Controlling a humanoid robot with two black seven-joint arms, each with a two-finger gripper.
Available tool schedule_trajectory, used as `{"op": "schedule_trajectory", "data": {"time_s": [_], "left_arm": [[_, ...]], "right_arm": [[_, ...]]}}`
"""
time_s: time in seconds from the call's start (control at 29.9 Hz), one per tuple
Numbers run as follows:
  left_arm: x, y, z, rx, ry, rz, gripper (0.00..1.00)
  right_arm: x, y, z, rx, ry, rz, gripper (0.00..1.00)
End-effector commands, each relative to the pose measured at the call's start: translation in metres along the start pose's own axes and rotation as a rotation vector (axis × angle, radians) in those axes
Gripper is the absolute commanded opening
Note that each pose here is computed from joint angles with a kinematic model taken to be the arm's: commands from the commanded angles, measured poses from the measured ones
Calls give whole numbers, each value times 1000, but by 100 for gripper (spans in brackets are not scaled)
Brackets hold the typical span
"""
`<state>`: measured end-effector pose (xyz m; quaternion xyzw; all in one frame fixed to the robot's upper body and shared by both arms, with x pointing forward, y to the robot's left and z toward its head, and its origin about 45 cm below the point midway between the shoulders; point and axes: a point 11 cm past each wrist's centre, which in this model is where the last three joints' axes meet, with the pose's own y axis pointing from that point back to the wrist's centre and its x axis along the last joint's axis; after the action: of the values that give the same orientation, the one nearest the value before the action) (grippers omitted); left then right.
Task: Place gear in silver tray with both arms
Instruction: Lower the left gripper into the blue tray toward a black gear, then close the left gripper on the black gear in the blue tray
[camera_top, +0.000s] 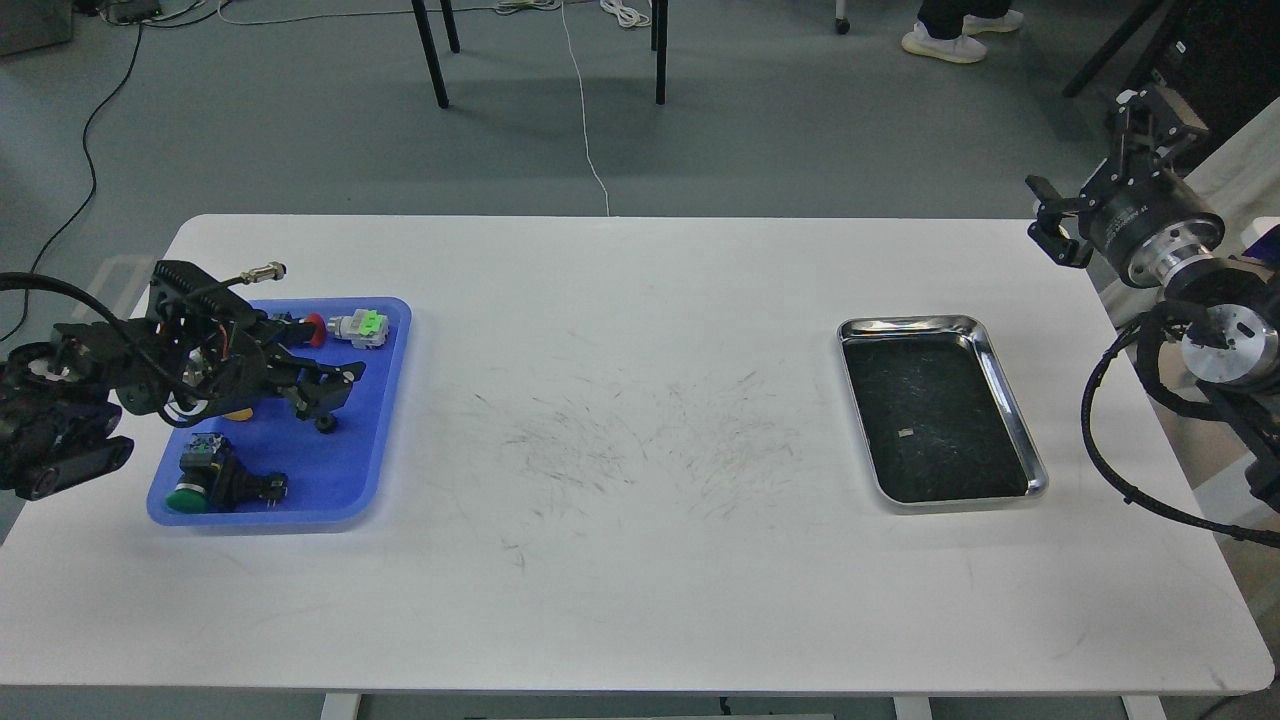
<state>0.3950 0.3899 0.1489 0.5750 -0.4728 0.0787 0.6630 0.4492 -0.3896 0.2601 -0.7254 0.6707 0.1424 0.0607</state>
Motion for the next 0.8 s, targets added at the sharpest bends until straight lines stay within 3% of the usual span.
{"op": "schedule_trajectory", "data": {"time_s": [0.0,0.77], "left_arm": [[-8,-3,4,-7,13,-7,77],[-14,-21,-1,35,26,24,77]], "right_arm": [[0,0,-1,1,1,0,99],[8,4,-6,5,16,13,99]]}}
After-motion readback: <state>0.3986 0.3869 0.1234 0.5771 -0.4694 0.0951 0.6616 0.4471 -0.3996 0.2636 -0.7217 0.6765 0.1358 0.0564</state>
